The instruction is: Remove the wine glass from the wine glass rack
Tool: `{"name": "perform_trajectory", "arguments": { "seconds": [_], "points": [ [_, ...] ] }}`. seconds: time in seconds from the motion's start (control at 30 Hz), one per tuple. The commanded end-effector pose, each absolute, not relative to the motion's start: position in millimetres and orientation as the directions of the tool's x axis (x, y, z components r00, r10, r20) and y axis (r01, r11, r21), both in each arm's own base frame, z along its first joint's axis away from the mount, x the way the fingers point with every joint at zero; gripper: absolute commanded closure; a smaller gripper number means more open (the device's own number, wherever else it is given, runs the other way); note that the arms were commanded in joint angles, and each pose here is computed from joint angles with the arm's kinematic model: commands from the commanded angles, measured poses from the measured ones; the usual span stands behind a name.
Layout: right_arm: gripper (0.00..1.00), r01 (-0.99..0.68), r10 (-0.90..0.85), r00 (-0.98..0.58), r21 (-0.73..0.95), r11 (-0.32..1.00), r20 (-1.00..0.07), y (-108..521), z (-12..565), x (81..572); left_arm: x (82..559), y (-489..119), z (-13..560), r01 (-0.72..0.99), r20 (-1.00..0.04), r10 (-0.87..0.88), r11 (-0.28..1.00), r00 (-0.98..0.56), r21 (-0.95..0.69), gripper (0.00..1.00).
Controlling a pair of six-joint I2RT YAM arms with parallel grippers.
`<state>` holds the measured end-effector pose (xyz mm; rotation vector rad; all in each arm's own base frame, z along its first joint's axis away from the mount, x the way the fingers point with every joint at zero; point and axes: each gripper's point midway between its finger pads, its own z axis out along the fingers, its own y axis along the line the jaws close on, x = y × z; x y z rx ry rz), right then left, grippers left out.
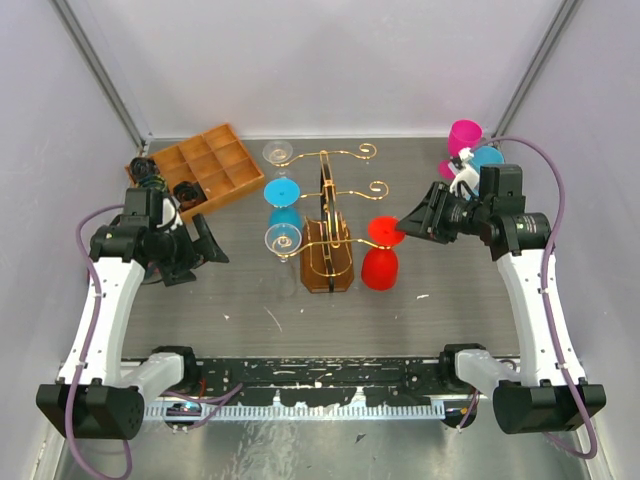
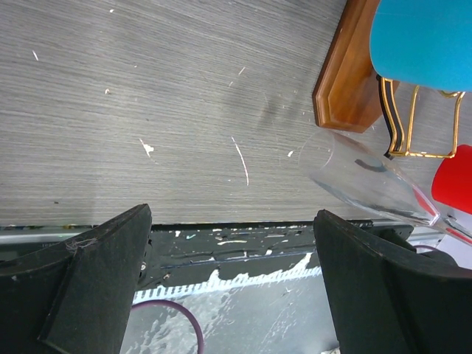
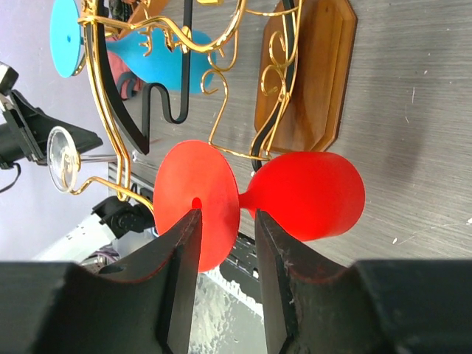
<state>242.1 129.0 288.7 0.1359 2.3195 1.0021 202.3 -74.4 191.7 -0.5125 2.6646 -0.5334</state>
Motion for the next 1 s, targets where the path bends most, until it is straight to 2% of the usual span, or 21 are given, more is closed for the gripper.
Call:
{"name": "perform_trajectory", "arguments": {
  "seconds": [0.0, 0.17, 0.43, 0.67, 0.9, 0.97],
  "points": [
    [0.59, -0.181, 0.295, -0.801, 0.681, 0.710, -0.521, 129.4, 294.1, 233.2, 201.8, -77.5, 197.9, -0.253, -0.307, -0.418, 0.853, -0.855, -0.456, 0.02],
    [0.65, -0.214, 0.288, -0.805, 0.708, 0.673, -0.518, 136.3, 298.6, 230.2, 200.3, -77.5, 197.0, -0.253, -0.304, -0.416, 0.854, -0.857, -0.454, 0.02],
    [0.66, -0.231, 0.265, -0.822, 0.720, 0.654, -0.505, 140.2, 290.6, 229.0, 201.1, -80.9, 194.6, -0.258, -0.291, -0.425, 0.843, -0.857, -0.472, 0.02],
    [0.88, -0.238, 0.282, -0.809, 0.726, 0.645, -0.515, 141.5, 290.7, 233.4, 200.8, -80.6, 195.4, -0.259, -0.291, -0.425, 0.844, -0.857, -0.470, 0.02],
    [0.99, -0.234, 0.316, -0.784, 0.726, 0.647, -0.534, 139.6, 301.1, 237.8, 199.7, -77.9, 196.6, -0.260, -0.298, -0.421, 0.851, -0.857, -0.457, 0.02],
    [0.99, -0.235, 0.326, -0.778, 0.730, 0.642, -0.537, 139.2, 306.3, 236.7, 199.2, -78.0, 196.1, -0.261, -0.295, -0.421, 0.851, -0.858, -0.456, 0.02]
  ]
}}
